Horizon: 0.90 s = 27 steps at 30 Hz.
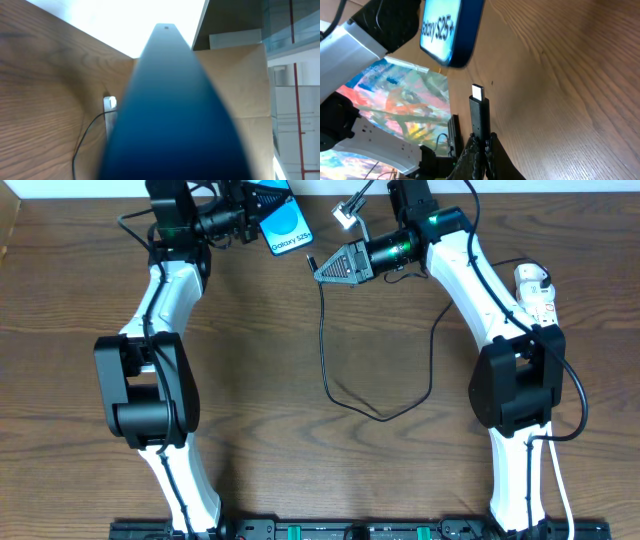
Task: Plug charger to phone and switch on socket
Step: 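Lift the cable end with the right gripper toward the phone's bottom, then align the USB-C plug under the phone's charging port with the right gripper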
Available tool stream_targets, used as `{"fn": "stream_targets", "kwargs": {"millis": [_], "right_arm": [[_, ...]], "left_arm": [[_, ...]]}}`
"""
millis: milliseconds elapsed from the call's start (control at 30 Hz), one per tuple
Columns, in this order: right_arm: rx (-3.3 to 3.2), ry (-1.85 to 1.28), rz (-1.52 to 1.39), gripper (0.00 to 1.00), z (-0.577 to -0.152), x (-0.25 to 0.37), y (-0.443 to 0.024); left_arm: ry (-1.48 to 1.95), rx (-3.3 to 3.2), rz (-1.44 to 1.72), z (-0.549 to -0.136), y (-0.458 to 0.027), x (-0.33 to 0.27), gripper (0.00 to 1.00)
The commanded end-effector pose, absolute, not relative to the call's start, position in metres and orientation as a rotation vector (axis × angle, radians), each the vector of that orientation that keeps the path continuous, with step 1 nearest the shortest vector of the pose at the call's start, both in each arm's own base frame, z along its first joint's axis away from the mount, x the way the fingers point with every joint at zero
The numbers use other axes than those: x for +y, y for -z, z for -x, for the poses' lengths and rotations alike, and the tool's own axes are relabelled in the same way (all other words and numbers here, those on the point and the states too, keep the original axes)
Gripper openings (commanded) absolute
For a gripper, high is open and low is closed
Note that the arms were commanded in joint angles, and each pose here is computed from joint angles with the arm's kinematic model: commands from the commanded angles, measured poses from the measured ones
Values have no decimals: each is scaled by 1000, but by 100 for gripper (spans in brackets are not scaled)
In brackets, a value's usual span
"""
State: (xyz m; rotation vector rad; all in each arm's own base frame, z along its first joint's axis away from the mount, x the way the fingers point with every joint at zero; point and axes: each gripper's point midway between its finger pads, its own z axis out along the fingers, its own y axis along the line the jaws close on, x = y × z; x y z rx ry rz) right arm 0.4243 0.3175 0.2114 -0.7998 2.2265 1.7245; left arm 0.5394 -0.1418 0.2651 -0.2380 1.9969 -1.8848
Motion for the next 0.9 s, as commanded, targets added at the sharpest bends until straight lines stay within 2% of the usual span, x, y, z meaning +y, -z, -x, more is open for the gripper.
{"fn": "stream_targets", "kwargs": {"millis": [0, 867], "right_arm": [[2196, -1801, 807, 1, -415, 323, -226], [2173, -1763, 860, 1, -408, 334, -235]], "left_arm": [[1869, 1966, 235, -542, -279, -143, 7], [1835, 1952, 202, -543, -279, -146, 7]]}}
